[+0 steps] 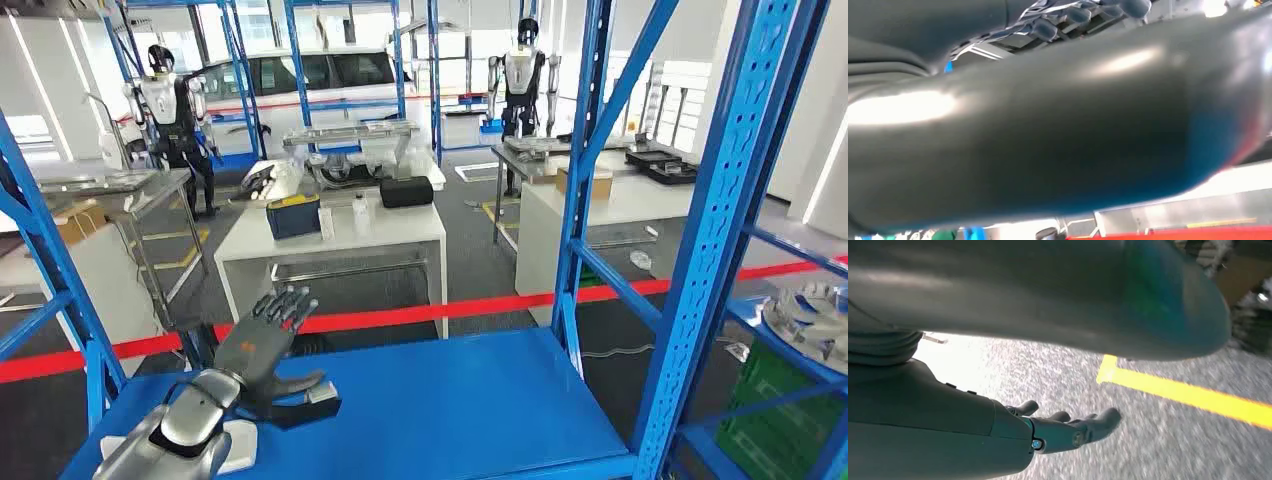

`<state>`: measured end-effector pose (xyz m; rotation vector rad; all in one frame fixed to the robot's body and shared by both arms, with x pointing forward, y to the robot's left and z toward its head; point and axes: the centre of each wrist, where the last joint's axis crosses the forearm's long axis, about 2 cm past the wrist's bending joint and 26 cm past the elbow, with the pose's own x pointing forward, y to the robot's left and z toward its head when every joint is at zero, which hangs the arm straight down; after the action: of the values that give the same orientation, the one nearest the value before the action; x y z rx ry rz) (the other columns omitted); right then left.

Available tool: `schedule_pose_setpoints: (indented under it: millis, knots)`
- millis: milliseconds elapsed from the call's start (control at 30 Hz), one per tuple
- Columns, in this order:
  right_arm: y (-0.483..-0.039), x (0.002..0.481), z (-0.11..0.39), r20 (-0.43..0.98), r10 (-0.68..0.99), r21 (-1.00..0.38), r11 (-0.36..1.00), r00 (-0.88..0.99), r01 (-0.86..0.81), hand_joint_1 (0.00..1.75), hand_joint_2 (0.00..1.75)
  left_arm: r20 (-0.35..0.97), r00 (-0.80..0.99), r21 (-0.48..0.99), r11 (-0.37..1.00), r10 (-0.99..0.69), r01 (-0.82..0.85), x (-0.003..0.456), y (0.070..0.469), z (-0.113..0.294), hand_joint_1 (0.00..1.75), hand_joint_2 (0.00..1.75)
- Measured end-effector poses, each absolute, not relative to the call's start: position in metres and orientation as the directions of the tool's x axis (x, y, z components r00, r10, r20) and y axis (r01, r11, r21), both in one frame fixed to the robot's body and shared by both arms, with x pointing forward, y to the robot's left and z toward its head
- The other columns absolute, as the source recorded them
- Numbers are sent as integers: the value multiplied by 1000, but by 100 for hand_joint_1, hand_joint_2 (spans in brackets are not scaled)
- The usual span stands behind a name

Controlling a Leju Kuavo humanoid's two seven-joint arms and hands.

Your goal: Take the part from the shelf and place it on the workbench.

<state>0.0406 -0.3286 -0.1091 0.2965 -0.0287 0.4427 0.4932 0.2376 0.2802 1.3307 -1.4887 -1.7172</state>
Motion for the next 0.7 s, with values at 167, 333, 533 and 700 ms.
schedule_pose_setpoints:
  millis: [167, 333, 533, 700]
  knots:
    - [-328, 41, -109, 90, 429, 275, 857, 899, -436, 0, 0, -321, -351, 947, -302, -880, -108, 493, 256, 269, 0, 0]
    - [-326, 40, -109, 85, 435, 278, 853, 896, -441, 0, 0, -266, -274, 958, -285, -924, 29, 493, 295, 259, 0, 0]
    - [-327, 41, -109, 83, 442, 276, 851, 893, -447, 0, 0, -156, -269, 977, -189, -951, 101, 489, 314, 247, 0, 0]
    - [-327, 44, -109, 74, 458, 273, 845, 886, -460, 0, 0, 1, -313, 993, -37, -950, 116, 481, 322, 228, 0, 0]
